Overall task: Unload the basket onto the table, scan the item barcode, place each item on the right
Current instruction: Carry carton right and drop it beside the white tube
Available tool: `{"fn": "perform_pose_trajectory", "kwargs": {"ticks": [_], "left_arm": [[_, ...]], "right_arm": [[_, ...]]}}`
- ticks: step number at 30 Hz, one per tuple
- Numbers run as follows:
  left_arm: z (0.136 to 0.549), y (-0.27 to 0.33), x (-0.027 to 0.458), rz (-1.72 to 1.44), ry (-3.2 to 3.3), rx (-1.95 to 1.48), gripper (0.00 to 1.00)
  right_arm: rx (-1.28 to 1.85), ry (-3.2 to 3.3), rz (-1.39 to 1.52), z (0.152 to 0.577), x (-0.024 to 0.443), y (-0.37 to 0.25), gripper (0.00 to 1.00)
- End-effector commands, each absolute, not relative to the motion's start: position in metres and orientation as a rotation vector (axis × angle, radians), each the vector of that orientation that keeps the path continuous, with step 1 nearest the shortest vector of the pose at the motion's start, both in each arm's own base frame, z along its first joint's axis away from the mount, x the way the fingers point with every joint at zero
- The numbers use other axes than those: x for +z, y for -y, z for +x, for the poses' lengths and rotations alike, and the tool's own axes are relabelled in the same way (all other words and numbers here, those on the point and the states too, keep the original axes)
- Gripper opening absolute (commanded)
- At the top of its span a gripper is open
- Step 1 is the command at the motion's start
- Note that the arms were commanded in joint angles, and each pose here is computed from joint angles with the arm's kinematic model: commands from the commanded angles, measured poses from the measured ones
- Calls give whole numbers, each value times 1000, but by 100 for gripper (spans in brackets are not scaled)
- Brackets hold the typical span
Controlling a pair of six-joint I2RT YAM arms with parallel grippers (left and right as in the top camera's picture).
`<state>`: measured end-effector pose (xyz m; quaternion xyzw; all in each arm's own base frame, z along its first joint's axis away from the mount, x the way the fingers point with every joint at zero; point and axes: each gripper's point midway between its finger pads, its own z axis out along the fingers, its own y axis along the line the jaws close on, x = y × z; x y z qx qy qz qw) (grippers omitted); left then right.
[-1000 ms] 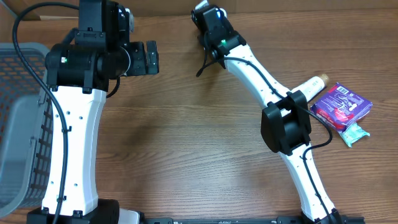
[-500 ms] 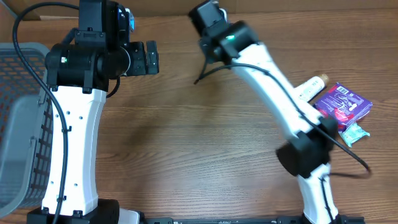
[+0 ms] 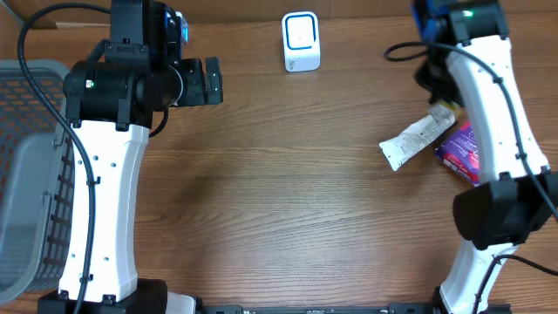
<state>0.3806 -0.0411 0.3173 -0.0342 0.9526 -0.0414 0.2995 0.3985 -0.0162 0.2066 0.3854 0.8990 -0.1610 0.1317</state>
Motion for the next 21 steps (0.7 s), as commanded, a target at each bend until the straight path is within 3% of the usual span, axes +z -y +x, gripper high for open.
{"fn": "perform_pose_trajectory", "kwargs": {"ticks": [1,7,9,11,13,21], "left_arm": [[383,41,319,-80,-2521,-102,100],[383,41,319,-80,-2521,-102,100],[383,41,319,-80,-2521,-102,100],[383,41,319,-80,-2521,-102,100],[383,41,319,-80,-2521,-102,99],[383,41,319,-80,-2521,-102,100]], "right_arm": [[-527,-2457,1457,386,180,45,4],[-486,-2490,1547,384,137,50,7],[-476,-2512,1500,388,136,49,16],[-473,-2521,1479,389,136,46,34],[-471,-2541,1443,390,136,44,44],[-402,-2630,1296,389,158,35,46]]}}
